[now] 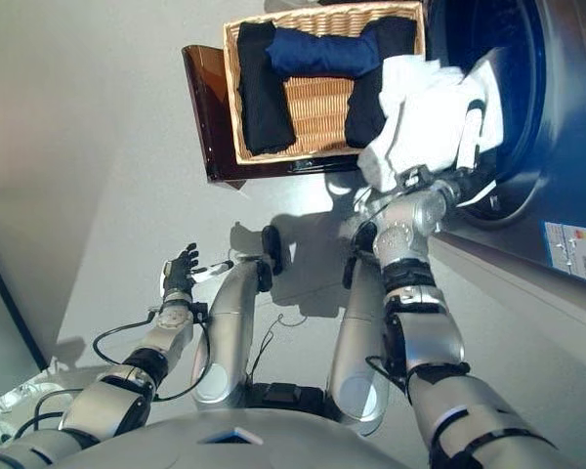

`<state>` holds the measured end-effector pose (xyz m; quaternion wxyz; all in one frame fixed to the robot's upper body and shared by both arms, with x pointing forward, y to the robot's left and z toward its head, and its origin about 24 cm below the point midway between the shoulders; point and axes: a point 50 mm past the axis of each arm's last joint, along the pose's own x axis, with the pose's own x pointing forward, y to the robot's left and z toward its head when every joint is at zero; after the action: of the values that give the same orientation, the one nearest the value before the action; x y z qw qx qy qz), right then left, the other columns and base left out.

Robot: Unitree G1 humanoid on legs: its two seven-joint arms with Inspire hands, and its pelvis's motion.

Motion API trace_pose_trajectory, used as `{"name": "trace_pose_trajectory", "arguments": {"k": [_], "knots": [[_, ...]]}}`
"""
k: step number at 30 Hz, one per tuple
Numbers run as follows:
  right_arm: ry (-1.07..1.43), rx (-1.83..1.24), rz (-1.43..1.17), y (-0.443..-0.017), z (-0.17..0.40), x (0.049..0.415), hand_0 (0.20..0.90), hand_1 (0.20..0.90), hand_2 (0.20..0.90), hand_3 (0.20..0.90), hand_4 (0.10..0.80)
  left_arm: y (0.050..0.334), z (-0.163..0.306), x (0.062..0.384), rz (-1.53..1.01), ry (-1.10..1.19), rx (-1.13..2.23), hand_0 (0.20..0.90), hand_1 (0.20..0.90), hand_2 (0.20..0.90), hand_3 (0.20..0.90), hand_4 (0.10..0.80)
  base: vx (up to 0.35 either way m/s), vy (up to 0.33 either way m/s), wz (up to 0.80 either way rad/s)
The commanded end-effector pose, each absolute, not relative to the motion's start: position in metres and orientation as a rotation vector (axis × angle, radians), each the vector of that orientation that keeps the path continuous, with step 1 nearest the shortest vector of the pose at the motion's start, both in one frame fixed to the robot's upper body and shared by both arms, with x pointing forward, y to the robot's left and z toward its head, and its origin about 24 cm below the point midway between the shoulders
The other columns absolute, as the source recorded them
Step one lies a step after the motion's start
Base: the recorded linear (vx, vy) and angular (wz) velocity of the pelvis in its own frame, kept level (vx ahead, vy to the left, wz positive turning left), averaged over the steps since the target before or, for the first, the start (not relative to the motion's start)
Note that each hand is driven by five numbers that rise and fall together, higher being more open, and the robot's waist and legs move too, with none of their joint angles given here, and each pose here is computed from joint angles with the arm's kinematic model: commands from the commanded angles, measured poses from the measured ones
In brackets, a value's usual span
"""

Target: Pick up the clothes and place them into the washing machine

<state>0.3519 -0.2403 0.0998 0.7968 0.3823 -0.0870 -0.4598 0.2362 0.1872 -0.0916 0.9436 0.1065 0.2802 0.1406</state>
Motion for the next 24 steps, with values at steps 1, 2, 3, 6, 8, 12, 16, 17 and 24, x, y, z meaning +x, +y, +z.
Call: {"name": "trace_pose_trajectory", "arguments": {"k": [1, 2, 3, 6, 8, 12, 16, 17, 24], "knots": [[-0.728, 0.564, -1.018, -0.313, 0.226, 0.339, 0.200, 0.200, 0.200, 0.200, 0.300, 0.215, -0.085, 0.233, 0.350, 0.516, 0.310, 0.900, 0.900, 0.900, 0.900, 0.800, 0.017, 0.041, 0.06], [-0.765, 0.512, -1.051, -0.329, 0.247, 0.335, 0.200, 0.200, 0.200, 0.200, 0.300, 0.219, -0.084, 0.232, 0.349, 0.506, 0.317, 0.900, 0.900, 0.900, 0.900, 0.800, -0.094, 0.027, 0.03], [-0.768, 0.511, -1.050, -0.330, 0.249, 0.335, 0.200, 0.200, 0.200, 0.200, 0.300, 0.217, -0.083, 0.233, 0.348, 0.503, 0.314, 0.900, 0.900, 0.900, 0.900, 0.800, 0.033, 0.101, -0.04], [-0.828, 0.437, -1.070, -0.360, 0.302, 0.324, 0.200, 0.200, 0.200, 0.200, 0.300, 0.220, -0.084, 0.231, 0.336, 0.506, 0.312, 0.900, 0.900, 0.900, 0.900, 0.800, 0.037, 0.095, 0.00], [-0.855, 0.394, -1.071, -0.369, 0.328, 0.318, 0.200, 0.200, 0.200, 0.200, 0.300, 0.218, -0.083, 0.232, 0.323, 0.495, 0.305, 0.900, 0.900, 0.900, 0.900, 0.800, 0.053, 0.093, -0.16], [-0.877, 0.380, -1.007, -0.370, 0.351, 0.316, 0.200, 0.200, 0.200, 0.200, 0.300, 0.214, -0.085, 0.231, 0.318, 0.501, 0.274, 0.900, 0.900, 0.900, 0.900, 0.800, 0.046, 0.027, -0.07], [-0.816, 0.438, -0.923, -0.361, 0.335, 0.331, 0.200, 0.200, 0.200, 0.200, 0.300, 0.210, -0.089, 0.229, 0.307, 0.526, 0.254, 0.900, 0.900, 0.900, 0.900, 0.800, 0.068, -0.025, -0.04], [-0.798, 0.445, -0.908, -0.359, 0.330, 0.335, 0.200, 0.200, 0.200, 0.200, 0.300, 0.210, -0.089, 0.229, 0.306, 0.529, 0.252, 0.900, 0.900, 0.900, 0.900, 0.800, 0.051, -0.046, -0.11], [-0.865, 0.478, -0.948, -0.359, 0.337, 0.327, 0.200, 0.200, 0.200, 0.200, 0.300, 0.204, -0.088, 0.232, 0.292, 0.513, 0.231, 0.900, 0.900, 0.900, 0.900, 0.800, 0.025, 0.006, 0.14]]}}
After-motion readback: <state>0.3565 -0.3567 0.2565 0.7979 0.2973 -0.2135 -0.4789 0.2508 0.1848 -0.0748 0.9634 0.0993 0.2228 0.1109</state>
